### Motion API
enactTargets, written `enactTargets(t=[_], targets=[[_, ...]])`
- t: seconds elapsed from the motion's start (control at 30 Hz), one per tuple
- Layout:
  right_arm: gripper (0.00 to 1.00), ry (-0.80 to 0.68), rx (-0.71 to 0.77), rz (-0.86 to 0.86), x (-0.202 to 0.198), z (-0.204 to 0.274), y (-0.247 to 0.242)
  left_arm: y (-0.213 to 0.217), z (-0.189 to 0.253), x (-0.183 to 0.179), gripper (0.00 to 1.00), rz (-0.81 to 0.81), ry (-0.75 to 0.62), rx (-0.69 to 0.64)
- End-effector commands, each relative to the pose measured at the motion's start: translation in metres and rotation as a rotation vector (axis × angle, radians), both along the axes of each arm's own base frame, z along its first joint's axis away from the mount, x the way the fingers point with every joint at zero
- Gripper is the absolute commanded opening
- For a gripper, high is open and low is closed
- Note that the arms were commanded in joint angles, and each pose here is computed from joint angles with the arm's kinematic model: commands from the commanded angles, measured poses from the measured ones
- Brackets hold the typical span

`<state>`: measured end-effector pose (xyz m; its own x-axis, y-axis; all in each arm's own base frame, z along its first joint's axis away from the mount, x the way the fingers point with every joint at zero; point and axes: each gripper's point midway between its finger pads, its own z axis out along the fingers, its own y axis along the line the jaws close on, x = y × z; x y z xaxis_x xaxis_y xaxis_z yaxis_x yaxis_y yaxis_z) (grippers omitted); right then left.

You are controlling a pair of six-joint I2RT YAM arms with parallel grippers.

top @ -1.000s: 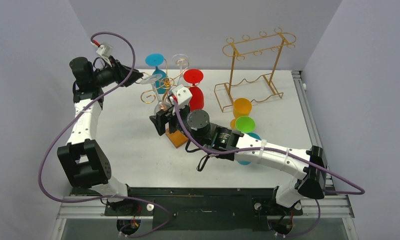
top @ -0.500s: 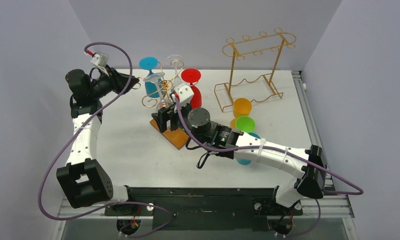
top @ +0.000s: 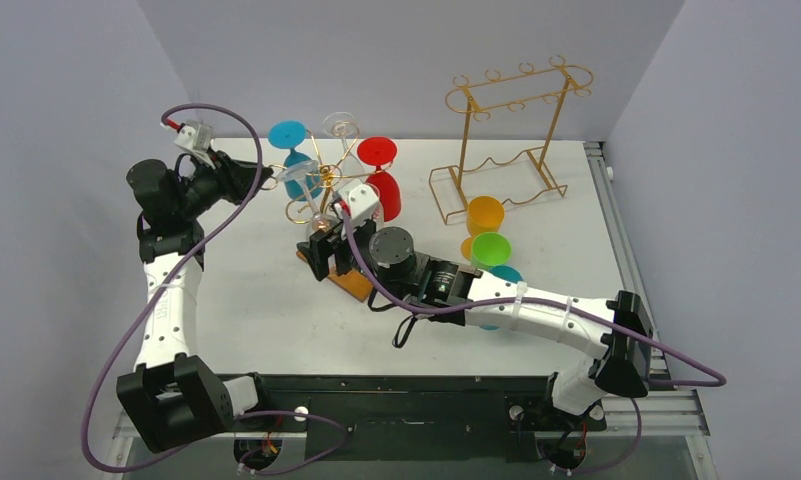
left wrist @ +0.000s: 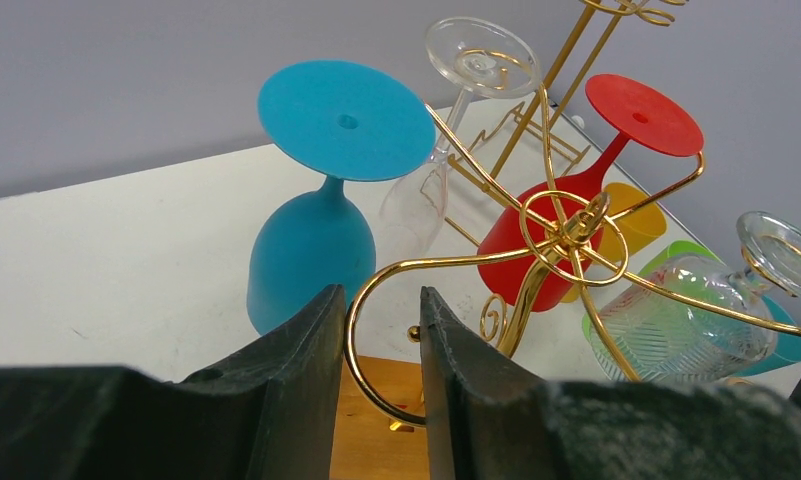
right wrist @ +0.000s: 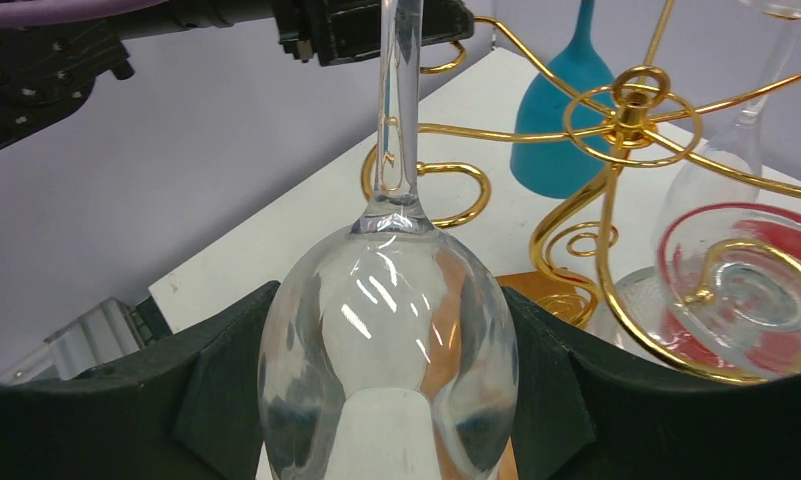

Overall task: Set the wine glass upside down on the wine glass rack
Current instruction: Adjust the wine rack at the center of the board.

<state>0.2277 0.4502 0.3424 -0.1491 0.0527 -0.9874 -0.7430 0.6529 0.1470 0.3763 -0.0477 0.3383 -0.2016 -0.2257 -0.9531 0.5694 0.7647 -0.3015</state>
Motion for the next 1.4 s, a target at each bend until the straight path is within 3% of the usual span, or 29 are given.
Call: enactTargets(t=[0.0,0.33,0.63,1.03,1.37], targets=[[0.00,-0.037,0.114,0.077,-0.018,0.040,0.015,-0.009,-0.017,-0.017,0.26,-0.041,0.044,0.009],[0.00,-0.060,0.203,0.104,-0.016,0.051,0.044,-0.014,-0.012,-0.040,0.25,-0.022,0.076,-0.017],[0.00,-0.047,0.299,-0.029,0.009,0.048,0.020,-0.021,-0.003,-0.059,0.24,-0.051,0.086,-0.049],[0.00,-0.083,0.255,-0.113,0.007,0.032,-0.024,-0.037,-0.006,-0.088,0.26,-0.151,0.117,-0.052],[0.00,-0.076,0.204,-0.030,-0.026,0.002,-0.025,-0.048,-0.021,-0.120,0.35,-0.225,0.134,0.007]])
